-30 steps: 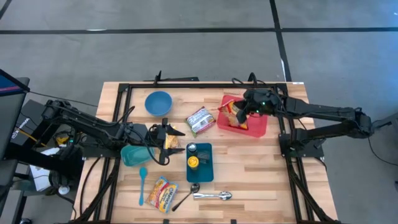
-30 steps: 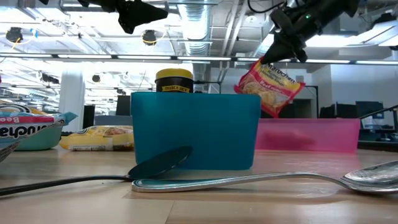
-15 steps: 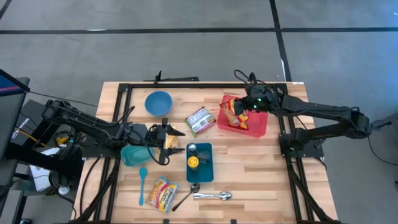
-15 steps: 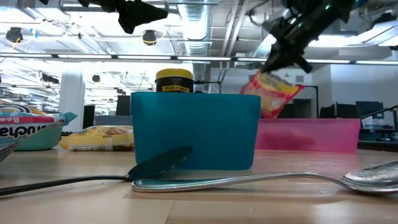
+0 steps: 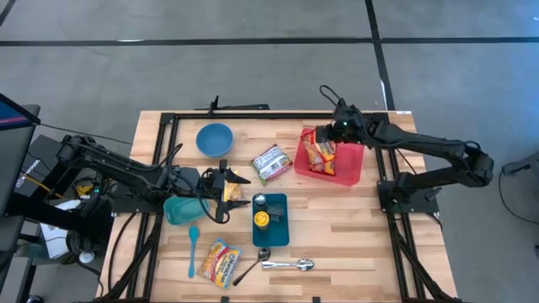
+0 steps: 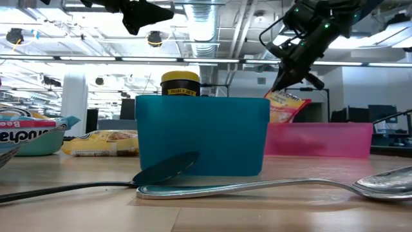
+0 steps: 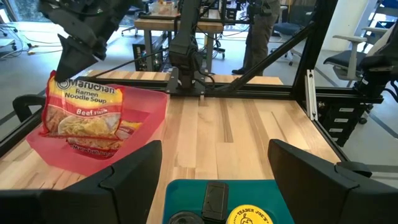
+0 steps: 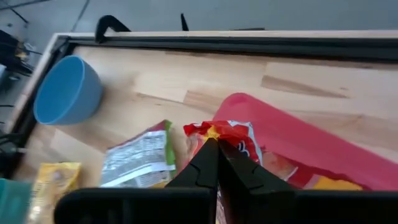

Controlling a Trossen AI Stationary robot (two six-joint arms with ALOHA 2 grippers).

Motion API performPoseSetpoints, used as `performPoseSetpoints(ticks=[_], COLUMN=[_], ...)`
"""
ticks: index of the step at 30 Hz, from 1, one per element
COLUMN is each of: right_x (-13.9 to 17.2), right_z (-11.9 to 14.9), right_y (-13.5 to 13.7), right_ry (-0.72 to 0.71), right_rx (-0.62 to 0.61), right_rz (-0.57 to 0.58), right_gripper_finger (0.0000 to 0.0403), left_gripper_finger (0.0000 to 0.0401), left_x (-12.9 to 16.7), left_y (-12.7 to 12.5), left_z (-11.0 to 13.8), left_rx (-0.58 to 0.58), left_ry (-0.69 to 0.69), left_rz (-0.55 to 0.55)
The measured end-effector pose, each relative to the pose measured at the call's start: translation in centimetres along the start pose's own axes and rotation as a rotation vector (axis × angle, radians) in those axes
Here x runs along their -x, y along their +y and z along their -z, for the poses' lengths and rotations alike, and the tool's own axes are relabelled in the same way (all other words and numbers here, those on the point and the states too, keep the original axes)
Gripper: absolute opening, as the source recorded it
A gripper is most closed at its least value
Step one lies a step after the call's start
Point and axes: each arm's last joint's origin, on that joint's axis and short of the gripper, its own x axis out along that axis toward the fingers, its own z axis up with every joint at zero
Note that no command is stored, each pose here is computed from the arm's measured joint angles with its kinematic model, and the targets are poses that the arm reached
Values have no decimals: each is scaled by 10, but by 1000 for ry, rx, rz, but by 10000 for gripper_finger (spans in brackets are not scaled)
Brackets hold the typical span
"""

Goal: Pick & Place Food Item
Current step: Put the red noodle pack into the red bin

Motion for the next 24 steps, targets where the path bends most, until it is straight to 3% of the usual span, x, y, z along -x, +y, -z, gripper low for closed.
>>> performPoseSetpoints(ticks=[12, 24], right_x=[0, -1], right_z=[-6, 3], right_y=[3, 6], right_ry=[-21, -48], right_rx=[-128, -191], right_rz=[-64, 9], right_gripper_finger=[0, 0], left_gripper_finger=[290, 290], left_x=[0, 0], left_y=[0, 0], left_z=[0, 0], left_rx=[0, -1], left_ry=[0, 4], left_rz=[0, 0])
